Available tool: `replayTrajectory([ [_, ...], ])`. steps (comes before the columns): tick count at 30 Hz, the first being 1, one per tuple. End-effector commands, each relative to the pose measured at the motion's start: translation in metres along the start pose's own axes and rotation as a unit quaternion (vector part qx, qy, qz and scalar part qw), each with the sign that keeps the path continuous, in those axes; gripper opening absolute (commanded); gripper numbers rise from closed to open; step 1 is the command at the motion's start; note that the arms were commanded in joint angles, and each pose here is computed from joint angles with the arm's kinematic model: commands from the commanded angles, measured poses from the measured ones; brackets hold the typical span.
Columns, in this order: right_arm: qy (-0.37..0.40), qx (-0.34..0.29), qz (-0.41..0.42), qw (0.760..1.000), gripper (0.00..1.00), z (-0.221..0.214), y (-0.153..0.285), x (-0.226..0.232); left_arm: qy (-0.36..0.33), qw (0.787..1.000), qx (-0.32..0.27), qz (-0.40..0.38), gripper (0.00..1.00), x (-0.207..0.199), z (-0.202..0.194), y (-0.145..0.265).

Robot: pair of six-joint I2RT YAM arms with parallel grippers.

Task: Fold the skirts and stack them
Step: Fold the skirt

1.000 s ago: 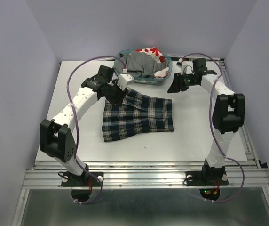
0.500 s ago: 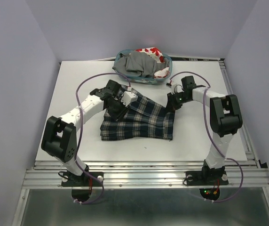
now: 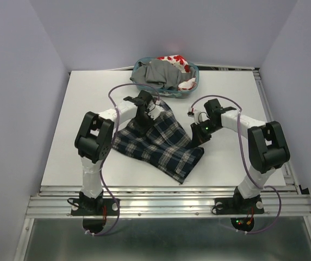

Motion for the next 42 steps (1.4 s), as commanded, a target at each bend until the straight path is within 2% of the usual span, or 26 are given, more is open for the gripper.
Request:
replayTrajectory([
  [1,-0.032,0.017,0.069,0.997,0.01,-0.019,0.003,0.022,-0.043,0.998,-0.024,0.041,0.35,0.03,0.032,-0.017],
  [2,-0.041,0.023,0.079,0.996,0.01,-0.024,0.0,0.026,-0.057,0.998,-0.024,0.035,0.35,0.032,0.038,-0.024],
  [7,-0.041,-0.008,0.14,0.989,0.03,-0.026,0.011,0.044,-0.107,0.988,-0.093,0.054,0.4,0.046,0.086,-0.004],
  [10,-0.02,-0.035,0.146,0.988,0.11,-0.019,0.023,0.053,-0.121,0.979,-0.152,0.067,0.47,0.043,0.102,0.035],
  [12,-0.008,-0.051,0.133,0.99,0.26,-0.013,0.029,0.056,-0.125,0.972,-0.185,0.07,0.5,0.037,0.104,0.059],
  [13,0.005,-0.066,0.128,0.99,0.48,-0.006,0.036,0.06,-0.128,0.966,-0.209,0.079,0.53,0.031,0.102,0.082],
  [14,0.009,-0.071,0.123,0.99,0.53,-0.003,0.037,0.06,-0.129,0.963,-0.222,0.082,0.54,0.026,0.099,0.095],
  [16,0.028,-0.094,0.108,0.989,0.56,0.004,0.043,0.062,-0.129,0.961,-0.231,0.078,0.56,0.016,0.087,0.107],
  [17,0.037,-0.103,0.106,0.988,0.55,0.007,0.046,0.064,-0.13,0.955,-0.252,0.09,0.57,0.009,0.082,0.13],
  [20,0.048,-0.115,0.109,0.986,0.52,0.012,0.048,0.065,-0.123,0.958,-0.243,0.091,0.57,-0.003,0.06,0.138],
  [22,0.057,-0.111,0.134,0.983,0.44,0.012,0.046,0.066,-0.127,0.953,-0.257,0.098,0.57,-0.013,0.048,0.157],
  [23,0.053,-0.106,0.145,0.982,0.41,0.011,0.043,0.066,-0.129,0.956,-0.249,0.087,0.57,-0.019,0.037,0.152],
  [24,0.055,-0.097,0.16,0.981,0.38,0.008,0.036,0.068,-0.149,0.948,-0.267,0.085,0.57,-0.028,0.03,0.165],
  [27,0.048,-0.057,0.184,0.98,0.26,0.0,0.014,0.07,-0.167,0.946,-0.266,0.084,0.57,-0.045,0.007,0.166],
  [28,0.046,-0.033,0.192,0.98,0.22,-0.007,-0.002,0.072,-0.181,0.949,-0.248,0.075,0.58,-0.057,0.0,0.158],
  [31,0.041,-0.013,0.2,0.979,0.22,-0.014,-0.027,0.073,-0.212,0.949,-0.217,0.084,0.58,-0.082,-0.014,0.152],
  [32,0.031,0.013,0.202,0.979,0.21,-0.023,-0.042,0.071,-0.244,0.944,-0.209,0.071,0.59,-0.105,-0.02,0.143],
  [34,0.024,0.024,0.201,0.979,0.21,-0.025,-0.055,0.065,-0.268,0.943,-0.177,0.09,0.61,-0.125,-0.034,0.126],
  [36,0.011,0.044,0.195,0.98,0.2,-0.026,-0.069,0.059,-0.313,0.927,-0.178,0.103,0.62,-0.153,-0.038,0.119],
  [39,-0.006,0.053,0.159,0.986,0.18,-0.027,-0.084,0.046,-0.33,0.928,-0.146,0.099,0.65,-0.179,-0.046,0.095],
  [42,-0.024,0.057,0.143,0.988,0.18,-0.029,-0.091,0.04,-0.351,0.92,-0.149,0.089,0.66,-0.207,-0.041,0.085],
])
Point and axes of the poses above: each gripper's point midway between its finger pads, its own y axis back along the fingers, its own x axis along the line the jaws close on, z = x × y, the point moved 10 cm from there along y, back along the fingers, and after that the axes turned 8 degrees about -y, right-handed, at the moved point
